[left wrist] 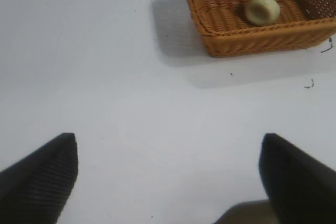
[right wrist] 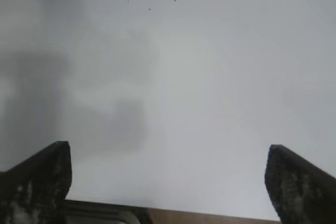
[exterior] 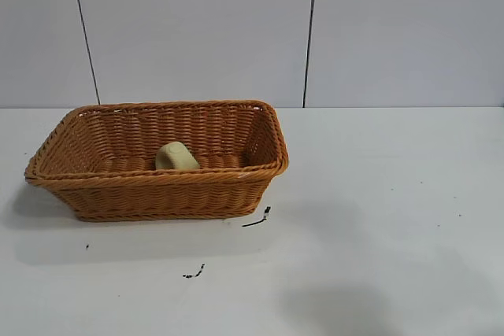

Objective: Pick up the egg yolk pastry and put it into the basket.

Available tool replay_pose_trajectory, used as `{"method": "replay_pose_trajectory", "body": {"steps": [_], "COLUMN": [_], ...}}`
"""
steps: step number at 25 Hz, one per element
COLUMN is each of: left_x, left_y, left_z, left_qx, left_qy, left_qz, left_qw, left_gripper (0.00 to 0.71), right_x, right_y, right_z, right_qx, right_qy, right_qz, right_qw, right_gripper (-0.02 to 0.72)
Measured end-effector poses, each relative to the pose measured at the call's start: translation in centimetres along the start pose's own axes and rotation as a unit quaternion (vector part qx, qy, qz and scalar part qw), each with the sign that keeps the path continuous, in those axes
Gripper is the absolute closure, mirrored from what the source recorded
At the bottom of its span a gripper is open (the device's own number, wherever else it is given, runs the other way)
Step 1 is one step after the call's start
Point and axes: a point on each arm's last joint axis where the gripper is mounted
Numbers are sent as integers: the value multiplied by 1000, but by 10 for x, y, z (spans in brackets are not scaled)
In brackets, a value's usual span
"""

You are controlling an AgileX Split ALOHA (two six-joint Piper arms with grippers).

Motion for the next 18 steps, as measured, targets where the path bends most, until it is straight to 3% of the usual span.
{"method": "replay_pose_trajectory", "body": {"steps": [4,12,18], "left_x": [0,0,0], "left_y": [0,0,0], "left_z": [0,0,0], "left_qx": [0,0,0], "left_qy": [0,0,0], "left_qz": [0,0,0], "left_qw": [1000,1000,1000], "left_gripper": [14,14,14], "right_x": [-6,-11,-12], "right_y": [-10,-40,-43], "right_z": [34,63,68], "right_qx": [-65,-199,-218], "right_qy": [1,0,1], "right_qz": [-12,-35,-38], "right_qw": [998,979,975], "right_gripper": [10,10,10]}}
Point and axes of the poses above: a point on each arm's last joint axis where the gripper is mounted, y pointing out along that axis toward the gripper, x along the wrist's bending axis when the last joint is at zero, z = x × y, and after that the axes turned 8 degrees about y, right-handed
